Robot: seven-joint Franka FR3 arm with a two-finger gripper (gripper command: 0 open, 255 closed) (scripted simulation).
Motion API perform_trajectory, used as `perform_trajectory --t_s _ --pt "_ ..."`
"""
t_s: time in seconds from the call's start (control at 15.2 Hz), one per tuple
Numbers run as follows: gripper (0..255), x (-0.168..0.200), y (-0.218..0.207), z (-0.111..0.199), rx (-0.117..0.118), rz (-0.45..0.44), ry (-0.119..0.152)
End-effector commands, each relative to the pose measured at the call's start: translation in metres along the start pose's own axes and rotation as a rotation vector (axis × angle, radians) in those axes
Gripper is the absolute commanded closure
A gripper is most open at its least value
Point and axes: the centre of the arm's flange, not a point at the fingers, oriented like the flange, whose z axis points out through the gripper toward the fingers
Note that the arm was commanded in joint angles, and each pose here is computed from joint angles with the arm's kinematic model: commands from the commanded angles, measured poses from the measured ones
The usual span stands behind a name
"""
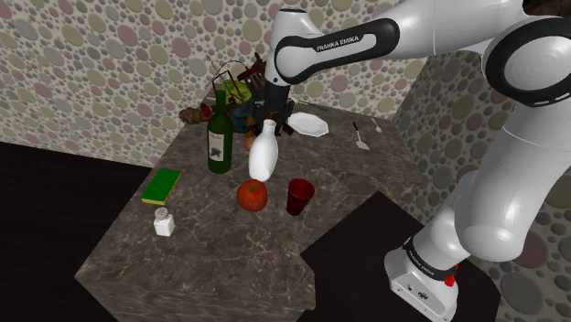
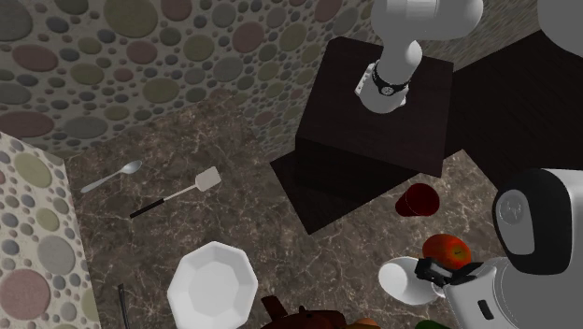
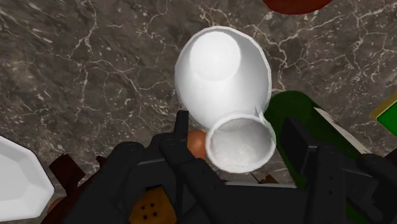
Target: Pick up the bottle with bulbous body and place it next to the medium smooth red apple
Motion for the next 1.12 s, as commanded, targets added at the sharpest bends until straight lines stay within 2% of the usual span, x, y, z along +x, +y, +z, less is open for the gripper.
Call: perform_trajectory --t_s 0.0,0.26,0.53,1.06 --pt "0 0.0 0.0 0.0 0.0 0.0 0.0" --pt "0 0.0 0.0 0.0 0.0 0.0 0.0" --pt "0 0.0 0.0 -0.05 0.0 0.0 0.0" --pt "0 0.0 0.0 -0.05 0.0 0.0 0.0"
